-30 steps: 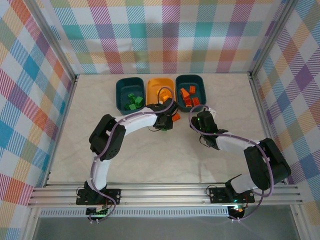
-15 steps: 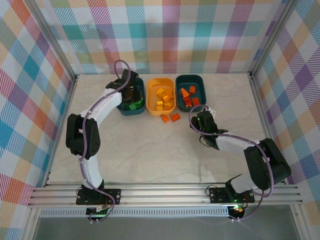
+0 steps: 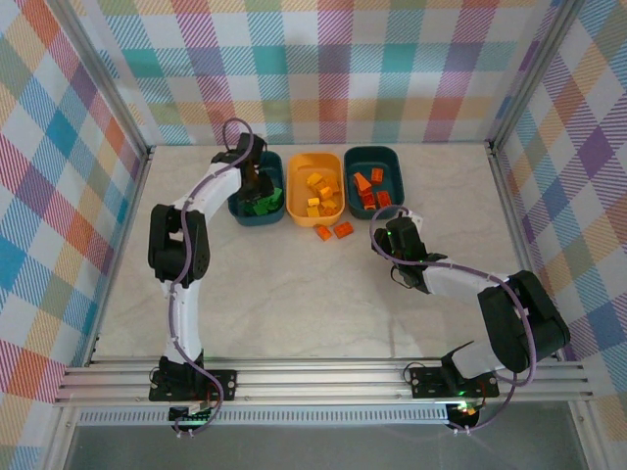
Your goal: Sort the legos into containers by color
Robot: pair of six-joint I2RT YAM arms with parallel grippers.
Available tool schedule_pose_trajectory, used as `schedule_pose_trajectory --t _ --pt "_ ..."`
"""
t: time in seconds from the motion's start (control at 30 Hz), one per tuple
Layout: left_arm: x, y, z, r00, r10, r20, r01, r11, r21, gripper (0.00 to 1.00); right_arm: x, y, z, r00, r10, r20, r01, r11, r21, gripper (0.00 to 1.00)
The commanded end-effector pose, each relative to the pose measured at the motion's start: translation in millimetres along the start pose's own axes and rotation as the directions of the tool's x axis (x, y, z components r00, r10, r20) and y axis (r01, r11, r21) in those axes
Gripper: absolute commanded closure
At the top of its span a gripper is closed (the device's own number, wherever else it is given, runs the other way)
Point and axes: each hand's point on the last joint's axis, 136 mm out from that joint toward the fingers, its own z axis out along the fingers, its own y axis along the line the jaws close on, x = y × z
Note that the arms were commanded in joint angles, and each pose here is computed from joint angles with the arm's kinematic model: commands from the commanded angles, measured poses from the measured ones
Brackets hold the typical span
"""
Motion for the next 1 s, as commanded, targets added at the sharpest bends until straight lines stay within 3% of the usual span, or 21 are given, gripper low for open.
schedule_pose_trajectory --t 0.0,0.2,0.33,0.47,0.6,0.7,0.8,0.97 --pt "6 10 4 1.0 -0.007 -0.022 0.005 0.998 -0.057 0.6 -13 9 -4 0.999 0.013 0.029 -0.012 0.999 -0.033 0.42" --pt "-12 4 -19 0.999 0.021 0.029 -0.019 0.999 -0.051 0.38 -12 11 -3 1.0 0.003 0.025 -0.002 0.999 -0.041 0.41" --pt "-20 -7 -58 0.994 0.013 0.107 -0.017 0.999 0.036 0.34 -12 20 -5 0.999 -0.037 0.033 0.039 0.997 -0.07 0.41" --pt "-12 -11 -114 0.979 -0.028 0.202 -0.006 0.986 0.168 0.3 -2 53 -1 0.984 -0.18 0.001 0.178 0.974 -0.141 0.39" --pt "39 12 -134 0.97 -0.107 0.219 0.046 0.962 0.268 0.14 12 88 3 0.937 -0.348 -0.015 0.338 0.918 -0.207 0.37" --pt "89 37 -120 0.971 -0.169 0.17 0.112 0.946 0.304 0.04 20 111 11 0.901 -0.433 -0.033 0.413 0.877 -0.244 0.36" --pt "134 56 -98 0.976 -0.194 0.097 0.154 0.936 0.317 0.01 30 128 29 0.857 -0.509 -0.078 0.473 0.838 -0.27 0.36" --pt "181 74 -76 0.983 -0.183 -0.005 0.176 0.937 0.301 0.0 40 141 53 0.802 -0.588 -0.105 0.547 0.794 -0.265 0.39"
